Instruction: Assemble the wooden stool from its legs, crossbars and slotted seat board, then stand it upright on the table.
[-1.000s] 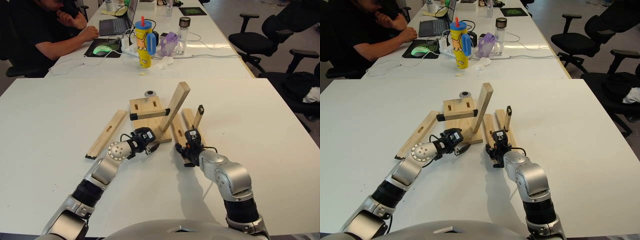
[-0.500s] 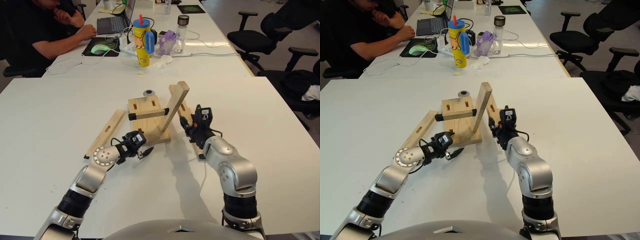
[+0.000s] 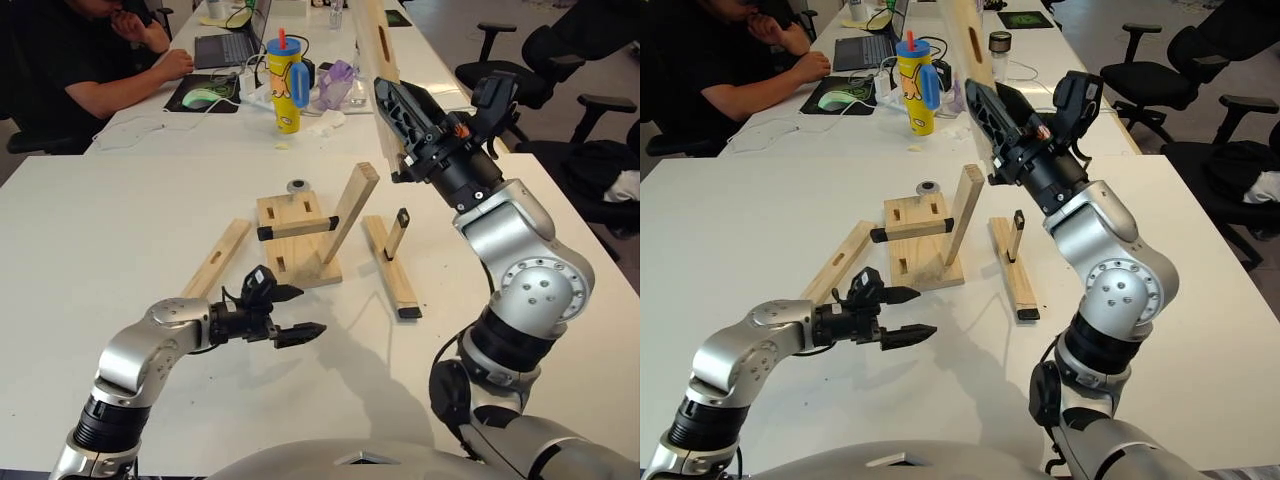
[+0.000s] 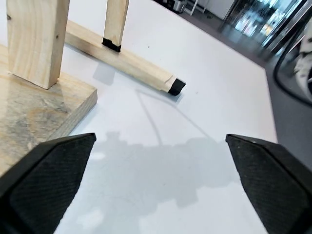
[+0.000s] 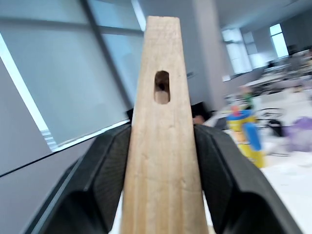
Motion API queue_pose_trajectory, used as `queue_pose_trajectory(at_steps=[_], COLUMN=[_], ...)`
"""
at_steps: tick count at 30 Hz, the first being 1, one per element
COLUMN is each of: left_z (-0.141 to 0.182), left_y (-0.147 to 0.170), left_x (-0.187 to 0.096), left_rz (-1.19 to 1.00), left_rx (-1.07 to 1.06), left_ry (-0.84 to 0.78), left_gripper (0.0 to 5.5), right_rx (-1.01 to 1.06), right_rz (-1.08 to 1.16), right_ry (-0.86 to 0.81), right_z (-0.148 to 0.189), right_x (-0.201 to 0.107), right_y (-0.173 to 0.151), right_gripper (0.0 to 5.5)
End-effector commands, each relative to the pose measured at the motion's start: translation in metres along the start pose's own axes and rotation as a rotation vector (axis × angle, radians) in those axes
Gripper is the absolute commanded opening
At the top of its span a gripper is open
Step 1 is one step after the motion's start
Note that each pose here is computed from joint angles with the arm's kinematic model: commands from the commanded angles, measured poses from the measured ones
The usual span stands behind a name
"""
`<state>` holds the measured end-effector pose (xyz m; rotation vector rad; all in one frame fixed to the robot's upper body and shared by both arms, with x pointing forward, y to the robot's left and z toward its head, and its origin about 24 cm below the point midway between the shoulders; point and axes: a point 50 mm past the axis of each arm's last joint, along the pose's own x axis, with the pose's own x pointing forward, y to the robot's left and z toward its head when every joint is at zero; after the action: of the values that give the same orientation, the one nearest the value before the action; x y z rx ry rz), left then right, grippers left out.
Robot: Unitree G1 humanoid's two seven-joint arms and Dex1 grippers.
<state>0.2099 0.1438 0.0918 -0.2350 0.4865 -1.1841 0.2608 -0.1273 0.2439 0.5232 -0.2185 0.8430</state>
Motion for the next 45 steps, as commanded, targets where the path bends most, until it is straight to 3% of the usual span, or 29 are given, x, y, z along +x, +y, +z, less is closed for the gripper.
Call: queue_pose_trajectory(at_steps=[1,10,22,45], left_z=[0.047,0.098,0.108,0.097], left_y=[-0.012,-0.020,-0.033,-0.033], left_x=[-0.025,-0.048,-0.041,-0.043], left_rz=[-0.178,-0.322,-0.374,-0.377], left_rx=[-0.084,-0.158,-0.211,-0.241], left_ry=[-0.267,-0.568,-0.544,-0.471], left_gripper=[5.40,5.40,5.40,2.04], right_rx=[0.185,0.468,0.529,0.505], right_rz=[0.424,0.477,0.461,0.447], right_ry=[0.117,0.347,0.407,0.463], right_z=[0.010,-0.024,-0.042,-0.048], right_x=[-0.026,-0.080,-0.091,-0.094], right_y=[0.027,0.018,0.019,0.017], right_gripper=[2.03,2.03,2.03,2.03])
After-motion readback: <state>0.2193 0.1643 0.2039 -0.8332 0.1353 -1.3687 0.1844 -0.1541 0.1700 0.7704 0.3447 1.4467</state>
